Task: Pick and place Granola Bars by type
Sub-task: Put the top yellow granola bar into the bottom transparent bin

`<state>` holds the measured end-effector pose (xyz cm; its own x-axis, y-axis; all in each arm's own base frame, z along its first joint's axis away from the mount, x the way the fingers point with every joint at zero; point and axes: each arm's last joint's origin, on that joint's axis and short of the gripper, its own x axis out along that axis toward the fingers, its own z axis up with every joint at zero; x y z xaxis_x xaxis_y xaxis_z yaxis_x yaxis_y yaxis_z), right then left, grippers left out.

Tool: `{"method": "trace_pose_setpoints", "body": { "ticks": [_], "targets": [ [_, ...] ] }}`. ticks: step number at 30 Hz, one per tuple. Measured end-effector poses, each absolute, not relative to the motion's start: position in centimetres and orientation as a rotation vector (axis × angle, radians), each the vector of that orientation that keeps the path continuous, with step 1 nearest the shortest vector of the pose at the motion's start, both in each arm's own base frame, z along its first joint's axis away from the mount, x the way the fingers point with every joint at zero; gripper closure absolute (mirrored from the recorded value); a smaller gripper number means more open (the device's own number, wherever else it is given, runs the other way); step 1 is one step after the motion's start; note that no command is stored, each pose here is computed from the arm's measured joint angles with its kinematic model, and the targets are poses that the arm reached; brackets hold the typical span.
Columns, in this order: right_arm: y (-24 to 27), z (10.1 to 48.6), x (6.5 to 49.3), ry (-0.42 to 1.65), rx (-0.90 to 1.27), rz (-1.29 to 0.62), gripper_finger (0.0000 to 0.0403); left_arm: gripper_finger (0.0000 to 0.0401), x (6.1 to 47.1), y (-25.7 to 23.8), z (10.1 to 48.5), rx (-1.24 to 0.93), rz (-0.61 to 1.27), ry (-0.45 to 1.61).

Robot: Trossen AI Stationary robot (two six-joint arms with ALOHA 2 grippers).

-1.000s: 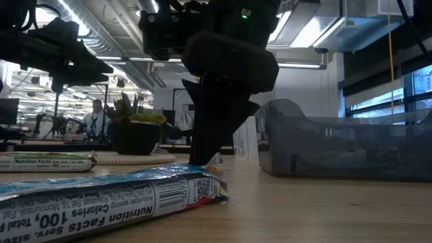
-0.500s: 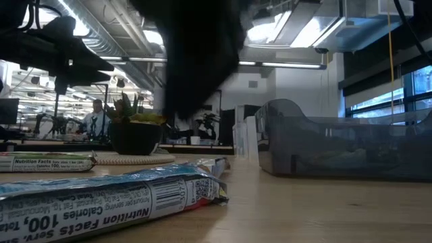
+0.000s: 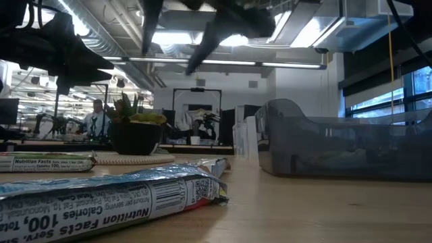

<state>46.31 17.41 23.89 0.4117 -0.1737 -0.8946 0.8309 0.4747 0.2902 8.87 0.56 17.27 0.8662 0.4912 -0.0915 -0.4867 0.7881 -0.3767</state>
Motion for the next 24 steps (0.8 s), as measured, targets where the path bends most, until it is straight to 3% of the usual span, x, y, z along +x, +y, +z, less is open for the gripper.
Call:
{"method": "trace_pose_setpoints", "body": {
  "ticks": [10, 24],
  "targets": [
    [19.0, 16.8, 47.1, 1.005, 0.950, -0.918, 0.0163, 0.0244, 9.0, 0.5, 17.2, -0.401, 0.505, 0.003],
    [19.7, 16.4, 46.3, 1.044, 0.983, -0.996, 0.0163, 0.0244, 9.0, 0.5, 17.2, -0.398, 0.506, 0.008]
  ]
}}
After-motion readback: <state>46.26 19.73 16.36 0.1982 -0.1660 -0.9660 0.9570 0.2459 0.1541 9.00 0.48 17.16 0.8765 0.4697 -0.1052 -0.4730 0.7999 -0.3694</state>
